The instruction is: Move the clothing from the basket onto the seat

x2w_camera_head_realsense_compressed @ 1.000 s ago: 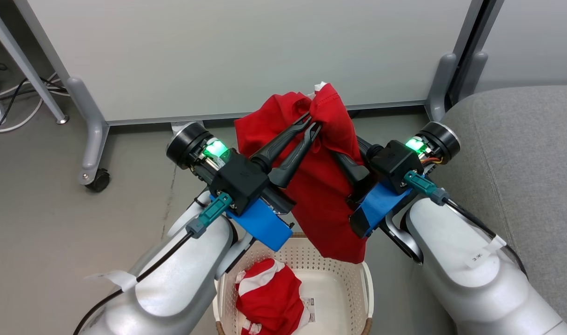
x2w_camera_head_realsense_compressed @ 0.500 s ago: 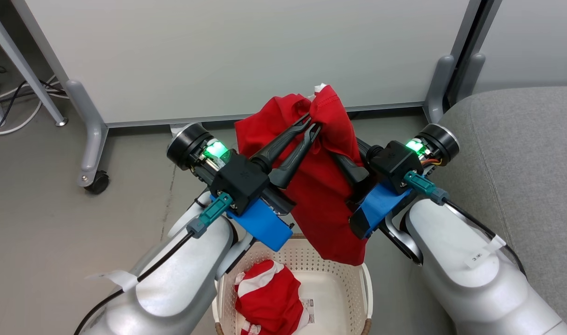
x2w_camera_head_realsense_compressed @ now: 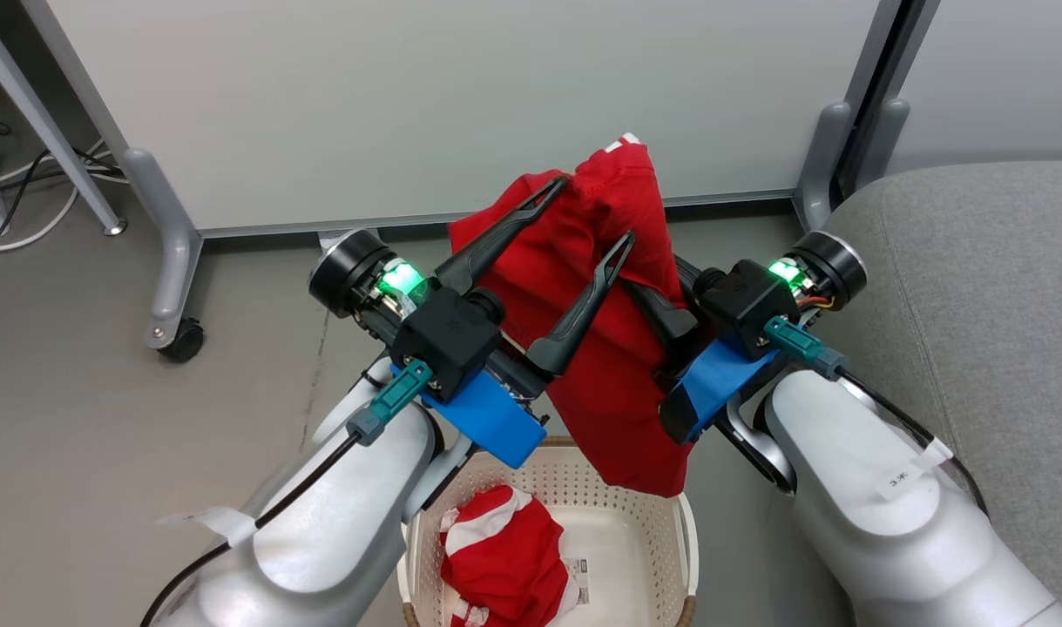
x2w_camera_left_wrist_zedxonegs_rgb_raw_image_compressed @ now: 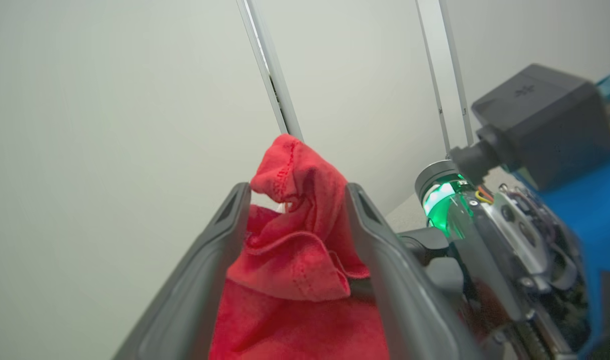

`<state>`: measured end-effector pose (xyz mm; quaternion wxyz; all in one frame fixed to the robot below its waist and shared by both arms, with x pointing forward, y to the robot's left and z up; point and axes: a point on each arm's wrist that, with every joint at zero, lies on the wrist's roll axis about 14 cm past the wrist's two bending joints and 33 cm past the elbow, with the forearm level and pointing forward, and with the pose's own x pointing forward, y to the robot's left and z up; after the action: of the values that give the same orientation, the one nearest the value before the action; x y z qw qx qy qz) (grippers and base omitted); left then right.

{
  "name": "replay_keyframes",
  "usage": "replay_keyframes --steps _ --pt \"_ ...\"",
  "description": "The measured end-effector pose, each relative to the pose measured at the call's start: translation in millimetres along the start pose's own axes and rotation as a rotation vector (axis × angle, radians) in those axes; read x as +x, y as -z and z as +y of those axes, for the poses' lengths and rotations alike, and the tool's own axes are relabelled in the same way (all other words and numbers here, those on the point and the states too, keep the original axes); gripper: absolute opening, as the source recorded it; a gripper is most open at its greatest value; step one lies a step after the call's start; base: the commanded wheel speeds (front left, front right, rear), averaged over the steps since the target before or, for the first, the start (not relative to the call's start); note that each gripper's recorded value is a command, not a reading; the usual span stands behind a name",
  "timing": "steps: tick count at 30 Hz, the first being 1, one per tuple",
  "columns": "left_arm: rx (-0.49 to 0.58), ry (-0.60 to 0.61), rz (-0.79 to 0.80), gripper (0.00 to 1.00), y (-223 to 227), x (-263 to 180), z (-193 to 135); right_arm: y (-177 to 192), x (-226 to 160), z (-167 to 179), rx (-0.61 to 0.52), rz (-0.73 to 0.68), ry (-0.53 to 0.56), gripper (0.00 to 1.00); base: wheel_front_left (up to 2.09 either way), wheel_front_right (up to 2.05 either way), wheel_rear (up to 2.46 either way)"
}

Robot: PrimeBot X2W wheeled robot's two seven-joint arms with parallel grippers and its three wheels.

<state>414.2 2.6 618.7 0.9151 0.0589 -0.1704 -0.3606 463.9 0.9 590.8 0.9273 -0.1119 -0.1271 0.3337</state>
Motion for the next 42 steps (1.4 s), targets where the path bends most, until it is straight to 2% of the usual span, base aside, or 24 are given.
replay_keyframes --steps 9,21,32,42 --pt "-0.003 -0.004 0.001 1.0 4 0 2 8 -1 -6 0.028 0.011 0.028 0.0 0.0 0.0 0.0" --pt "-0.048 0.033 0.037 1.0 31 9 -4 40 -25 -39 0.078 0.071 0.16 0.0 0.0 0.0 0.0" --pt "-0.11 0.156 0.055 1.0 58 34 -37 62 -68 -84 0.083 0.119 0.335 0.0 0.0 0.0 0.0" --pt "-0.166 0.292 0.053 1.0 74 57 -76 76 -124 -117 0.076 0.177 0.511 0.0 0.0 0.0 0.0"
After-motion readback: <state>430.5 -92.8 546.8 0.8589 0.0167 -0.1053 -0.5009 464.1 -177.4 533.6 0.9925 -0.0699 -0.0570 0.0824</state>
